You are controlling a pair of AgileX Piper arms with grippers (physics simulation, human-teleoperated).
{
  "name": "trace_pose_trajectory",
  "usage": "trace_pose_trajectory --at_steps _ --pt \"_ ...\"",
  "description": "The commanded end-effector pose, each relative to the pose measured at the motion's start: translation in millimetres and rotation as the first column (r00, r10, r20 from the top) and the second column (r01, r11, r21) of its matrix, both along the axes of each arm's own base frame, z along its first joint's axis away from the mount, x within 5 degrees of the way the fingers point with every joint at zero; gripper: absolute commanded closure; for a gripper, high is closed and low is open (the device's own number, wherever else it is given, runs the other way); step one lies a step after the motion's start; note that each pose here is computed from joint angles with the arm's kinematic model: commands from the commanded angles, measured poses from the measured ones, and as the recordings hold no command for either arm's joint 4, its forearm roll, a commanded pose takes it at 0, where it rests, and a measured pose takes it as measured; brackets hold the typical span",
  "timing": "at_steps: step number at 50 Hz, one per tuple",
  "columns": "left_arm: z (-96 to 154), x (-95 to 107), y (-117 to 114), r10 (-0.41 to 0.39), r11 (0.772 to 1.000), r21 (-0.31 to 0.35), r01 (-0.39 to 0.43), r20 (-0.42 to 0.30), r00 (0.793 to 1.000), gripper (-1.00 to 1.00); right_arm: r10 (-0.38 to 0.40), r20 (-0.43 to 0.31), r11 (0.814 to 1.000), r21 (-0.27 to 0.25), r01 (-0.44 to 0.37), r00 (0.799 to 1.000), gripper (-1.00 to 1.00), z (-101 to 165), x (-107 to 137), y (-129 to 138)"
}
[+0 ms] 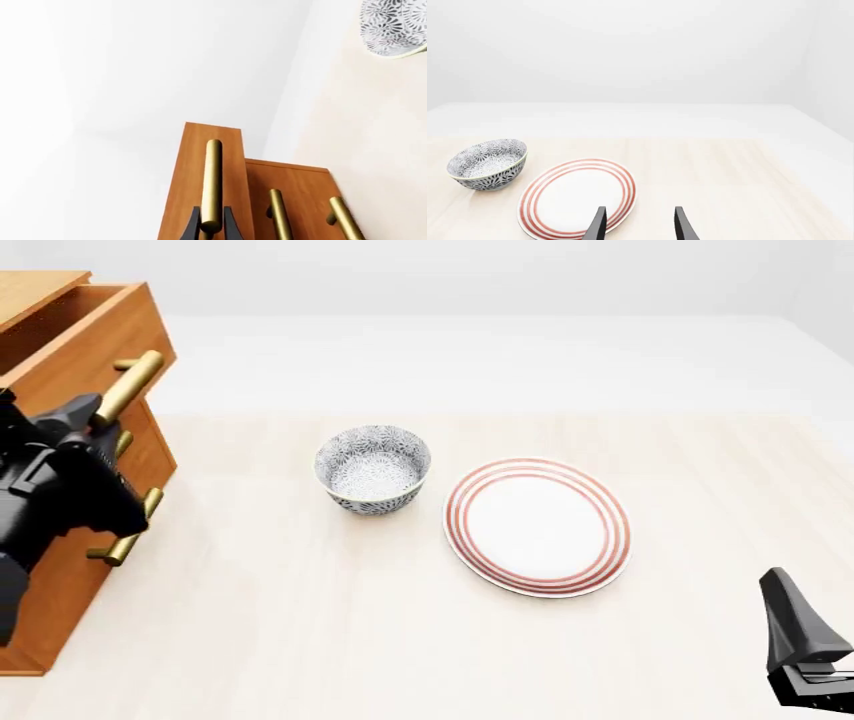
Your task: Open the top drawer of the cabinet.
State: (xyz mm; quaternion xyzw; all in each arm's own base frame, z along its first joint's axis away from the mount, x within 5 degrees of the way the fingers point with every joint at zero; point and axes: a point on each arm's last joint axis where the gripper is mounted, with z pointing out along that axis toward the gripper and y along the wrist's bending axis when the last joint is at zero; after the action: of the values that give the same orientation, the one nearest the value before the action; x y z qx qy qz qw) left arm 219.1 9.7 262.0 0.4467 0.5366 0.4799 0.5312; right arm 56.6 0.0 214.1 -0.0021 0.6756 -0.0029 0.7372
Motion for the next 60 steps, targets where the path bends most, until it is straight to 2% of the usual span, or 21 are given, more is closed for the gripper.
trace_pose_trajectory --at_steps 1,15,35,42,44,47,58,59,60 --pt "-23 0 -23 -0.103 0.995 -0.023 0.101 -0.106 0.989 1.0 0.0 0.0 1.0 0.0 0.0 1.0 -1.0 0 0 0" --pt "-28 -2 -29 -0.13 0.992 -0.011 0.129 -0.098 0.987 1.0 0.0 0.0 1.0 0.0 0.0 1.0 -1.0 0 0 0" --pt "-23 -8 -39 -0.176 0.984 0.004 0.177 -0.079 0.981 1.0 0.0 0.0 1.0 0.0 0.0 1.0 -1.0 0 0 0" --pt "-20 -9 -42 -0.192 0.981 -0.005 0.192 -0.08 0.978 1.0 0.0 0.0 1.0 0.0 0.0 1.0 -1.0 0 0 0" --pt "-15 -8 -47 -0.213 0.977 -0.037 0.21 -0.086 0.973 1.0 0.0 0.0 1.0 0.0 0.0 1.0 -1.0 0 0 0" --pt "-20 -12 -45 -0.21 0.978 -0.015 0.209 -0.081 0.974 1.0 0.0 0.0 1.0 0.0 0.0 1.0 -1.0 0 0 0" --pt "-18 -16 -49 -0.23 0.973 -0.015 0.229 -0.081 0.97 1.0 0.0 0.0 1.0 0.0 0.0 1.0 -1.0 0 0 0" --pt "-19 -18 -49 -0.232 0.973 -0.008 0.232 -0.078 0.97 -1.0 0.0 0.0 1.0 0.0 0.0 1.0 -1.0 0 0 0" --pt "-19 -18 -51 -0.24 0.971 -0.012 0.24 -0.078 0.968 -1.0 0.0 0.0 1.0 0.0 0.0 1.0 -1.0 0 0 0"
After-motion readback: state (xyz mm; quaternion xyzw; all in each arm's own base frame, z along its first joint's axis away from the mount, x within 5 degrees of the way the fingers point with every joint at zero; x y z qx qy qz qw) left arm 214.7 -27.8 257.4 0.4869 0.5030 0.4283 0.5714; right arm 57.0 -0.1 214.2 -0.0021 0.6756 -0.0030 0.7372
